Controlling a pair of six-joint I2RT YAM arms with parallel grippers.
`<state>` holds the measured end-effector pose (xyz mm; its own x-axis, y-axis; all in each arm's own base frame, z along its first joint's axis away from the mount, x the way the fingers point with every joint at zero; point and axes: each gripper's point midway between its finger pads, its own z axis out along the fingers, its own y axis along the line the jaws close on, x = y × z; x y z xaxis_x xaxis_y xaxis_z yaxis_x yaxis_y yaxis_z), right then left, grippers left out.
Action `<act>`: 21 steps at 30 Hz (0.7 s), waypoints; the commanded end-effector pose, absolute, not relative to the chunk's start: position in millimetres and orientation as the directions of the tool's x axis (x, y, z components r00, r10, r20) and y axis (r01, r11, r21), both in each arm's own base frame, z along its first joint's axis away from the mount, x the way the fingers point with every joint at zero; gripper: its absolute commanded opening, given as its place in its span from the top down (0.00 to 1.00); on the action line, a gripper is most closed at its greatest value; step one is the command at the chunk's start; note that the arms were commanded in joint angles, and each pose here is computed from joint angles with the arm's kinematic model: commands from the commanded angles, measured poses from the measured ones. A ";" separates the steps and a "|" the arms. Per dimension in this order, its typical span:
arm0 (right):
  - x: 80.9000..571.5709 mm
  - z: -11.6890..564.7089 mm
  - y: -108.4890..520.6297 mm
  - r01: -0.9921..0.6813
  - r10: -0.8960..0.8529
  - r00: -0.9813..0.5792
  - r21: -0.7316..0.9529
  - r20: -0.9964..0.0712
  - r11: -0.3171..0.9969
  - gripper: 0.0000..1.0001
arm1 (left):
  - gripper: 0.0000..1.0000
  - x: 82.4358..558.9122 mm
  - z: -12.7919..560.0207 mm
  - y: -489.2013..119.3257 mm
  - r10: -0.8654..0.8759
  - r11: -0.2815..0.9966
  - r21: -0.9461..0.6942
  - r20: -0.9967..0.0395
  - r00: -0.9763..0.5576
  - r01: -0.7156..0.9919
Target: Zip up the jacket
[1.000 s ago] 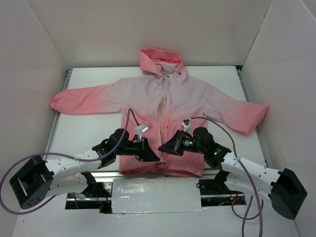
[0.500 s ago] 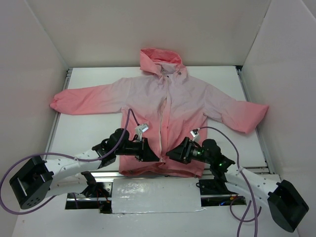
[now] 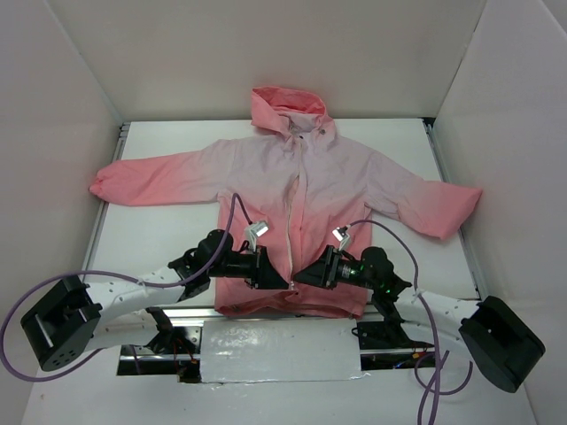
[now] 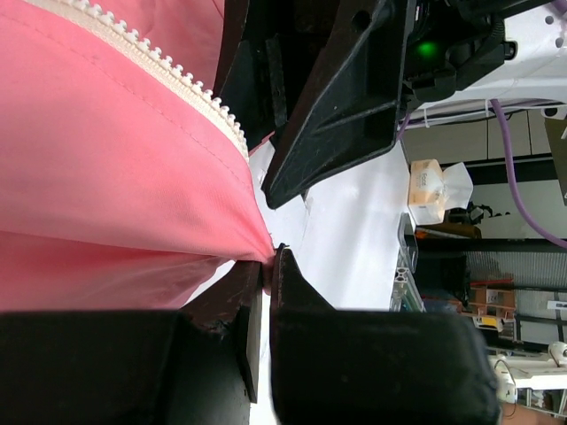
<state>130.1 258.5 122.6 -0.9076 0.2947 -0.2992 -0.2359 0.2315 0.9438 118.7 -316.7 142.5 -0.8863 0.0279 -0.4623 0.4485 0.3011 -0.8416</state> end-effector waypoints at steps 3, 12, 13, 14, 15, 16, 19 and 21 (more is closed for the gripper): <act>129.2 151.9 264.0 -0.356 0.287 -0.880 0.925 -0.379 0.132 0.51 | 1.00 121.1 177.2 -328.7 0.012 0.201 -0.834 -0.523 -0.852 0.514; 121.6 154.6 263.5 -0.366 0.265 -0.886 0.925 -0.379 0.100 0.56 | 1.00 122.5 175.0 -331.3 0.016 0.200 -0.837 -0.516 -0.856 0.509; 121.8 154.6 263.7 -0.366 0.264 -0.887 0.925 -0.379 0.098 0.58 | 1.00 122.6 174.6 -331.4 0.016 0.201 -0.838 -0.515 -0.857 0.508; 120.4 153.0 264.0 -0.360 0.256 -0.892 0.928 -0.373 0.099 0.59 | 1.00 123.4 174.9 -331.8 0.017 0.201 -0.837 -0.517 -0.856 0.509; 120.2 151.4 264.1 -0.353 0.253 -0.895 0.930 -0.368 0.102 0.60 | 1.00 124.0 175.0 -332.1 0.016 0.203 -0.836 -0.517 -0.856 0.509; 119.7 148.3 263.7 -0.344 0.250 -0.899 0.933 -0.360 0.108 0.60 | 1.00 124.0 175.0 -332.1 0.017 0.203 -0.837 -0.516 -0.856 0.508; 118.5 144.4 262.4 -0.339 0.251 -0.900 0.934 -0.357 0.114 0.63 | 1.00 125.5 175.5 -332.2 0.012 0.206 -0.836 -0.518 -0.855 0.509; 119.8 141.8 262.1 -0.338 0.254 -0.898 0.933 -0.360 0.127 0.64 | 1.00 125.9 175.2 -331.9 0.010 0.207 -0.837 -0.517 -0.856 0.507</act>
